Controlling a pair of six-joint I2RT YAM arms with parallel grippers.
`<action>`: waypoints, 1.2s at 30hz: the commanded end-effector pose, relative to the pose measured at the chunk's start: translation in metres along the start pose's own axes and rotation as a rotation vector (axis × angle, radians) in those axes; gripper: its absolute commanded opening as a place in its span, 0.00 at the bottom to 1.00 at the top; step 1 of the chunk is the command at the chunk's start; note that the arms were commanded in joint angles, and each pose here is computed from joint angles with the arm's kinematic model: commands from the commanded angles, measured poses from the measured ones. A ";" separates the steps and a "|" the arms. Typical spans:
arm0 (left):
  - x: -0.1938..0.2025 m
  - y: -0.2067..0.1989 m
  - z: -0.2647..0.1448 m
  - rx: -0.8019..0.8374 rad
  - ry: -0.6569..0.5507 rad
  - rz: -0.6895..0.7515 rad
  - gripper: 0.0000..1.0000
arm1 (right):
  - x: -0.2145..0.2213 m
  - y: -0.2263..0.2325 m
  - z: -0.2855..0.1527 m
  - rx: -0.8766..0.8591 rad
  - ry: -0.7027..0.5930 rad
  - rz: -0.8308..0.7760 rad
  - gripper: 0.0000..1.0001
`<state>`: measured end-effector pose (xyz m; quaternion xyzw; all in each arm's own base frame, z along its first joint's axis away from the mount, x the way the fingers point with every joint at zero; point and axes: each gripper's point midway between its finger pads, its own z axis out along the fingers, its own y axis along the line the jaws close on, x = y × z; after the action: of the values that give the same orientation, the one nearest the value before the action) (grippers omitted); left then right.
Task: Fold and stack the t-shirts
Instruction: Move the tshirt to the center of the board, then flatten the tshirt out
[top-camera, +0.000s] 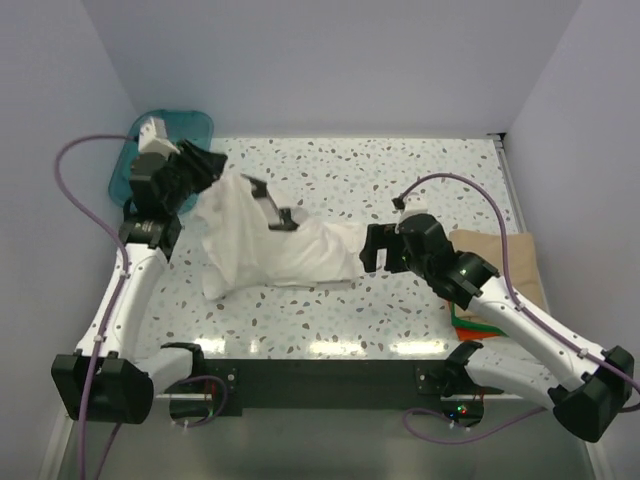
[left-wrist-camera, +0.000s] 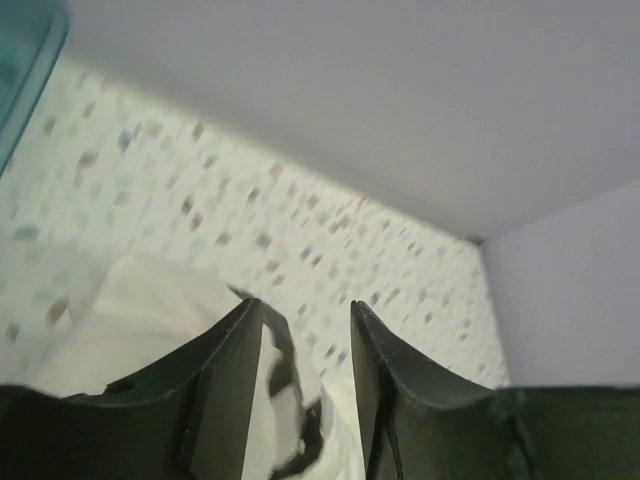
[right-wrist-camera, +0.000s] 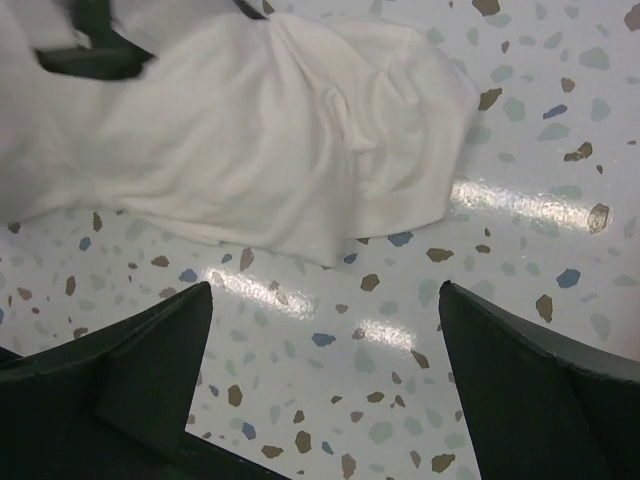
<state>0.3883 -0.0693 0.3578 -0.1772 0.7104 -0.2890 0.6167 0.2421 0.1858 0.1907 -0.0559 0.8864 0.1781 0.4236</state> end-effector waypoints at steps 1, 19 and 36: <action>0.055 0.060 -0.015 -0.195 0.081 -0.116 0.48 | 0.009 -0.006 0.016 0.037 -0.007 0.048 0.99; 0.205 0.189 -0.120 -0.696 0.371 -0.119 0.48 | 0.045 -0.053 0.102 0.153 0.150 0.213 0.92; 0.250 0.218 -0.138 -0.815 0.439 -0.164 0.52 | 0.057 -0.089 0.142 0.287 0.165 0.310 0.81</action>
<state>0.2274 -0.0297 0.0382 -0.3799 0.8733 -0.0709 0.2965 0.3138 0.1604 0.0293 0.1028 0.9465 0.1105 0.2853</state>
